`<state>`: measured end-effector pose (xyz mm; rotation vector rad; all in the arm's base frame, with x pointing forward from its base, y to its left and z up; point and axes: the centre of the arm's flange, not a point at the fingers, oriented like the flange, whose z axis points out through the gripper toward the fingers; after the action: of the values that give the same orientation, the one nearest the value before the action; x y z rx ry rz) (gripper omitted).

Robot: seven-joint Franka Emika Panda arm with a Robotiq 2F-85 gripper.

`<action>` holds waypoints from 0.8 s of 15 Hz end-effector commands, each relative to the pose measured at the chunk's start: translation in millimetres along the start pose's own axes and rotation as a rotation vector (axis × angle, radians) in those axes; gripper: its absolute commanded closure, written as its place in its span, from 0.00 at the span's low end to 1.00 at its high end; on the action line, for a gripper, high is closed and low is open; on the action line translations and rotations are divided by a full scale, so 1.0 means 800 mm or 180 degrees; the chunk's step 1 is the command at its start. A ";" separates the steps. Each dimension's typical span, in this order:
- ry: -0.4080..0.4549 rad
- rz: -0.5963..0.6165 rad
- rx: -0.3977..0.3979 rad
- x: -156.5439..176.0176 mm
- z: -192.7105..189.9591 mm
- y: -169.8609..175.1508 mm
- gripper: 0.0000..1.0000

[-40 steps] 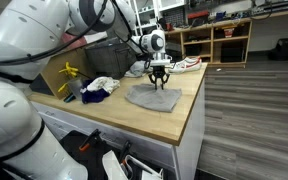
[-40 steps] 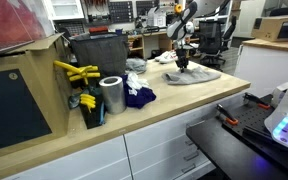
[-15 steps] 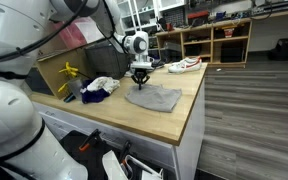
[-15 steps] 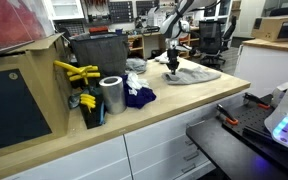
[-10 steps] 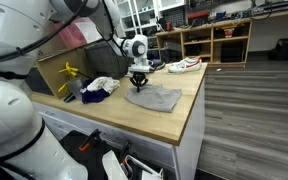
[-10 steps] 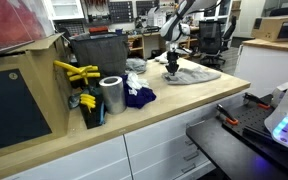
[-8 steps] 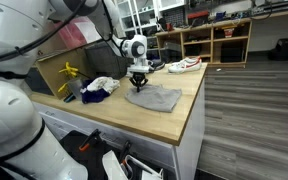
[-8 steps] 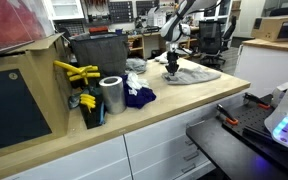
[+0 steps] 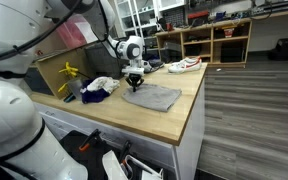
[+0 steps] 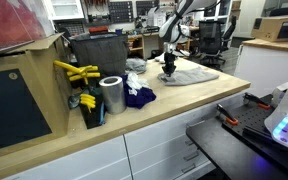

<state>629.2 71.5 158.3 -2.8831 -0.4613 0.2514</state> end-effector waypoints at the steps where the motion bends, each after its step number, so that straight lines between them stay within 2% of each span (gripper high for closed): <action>1: 0.0044 0.0032 0.0197 -0.005 0.014 -0.034 1.00; 6: 0.0050 -0.0036 0.0400 -0.014 0.005 -0.058 1.00; 7: 0.0051 -0.0067 0.0405 -0.018 0.000 -0.058 0.81; 12: 0.0095 -0.0029 0.0304 -0.047 -0.046 -0.030 0.44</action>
<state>615.2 102.6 169.7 -2.7810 -0.4503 0.2420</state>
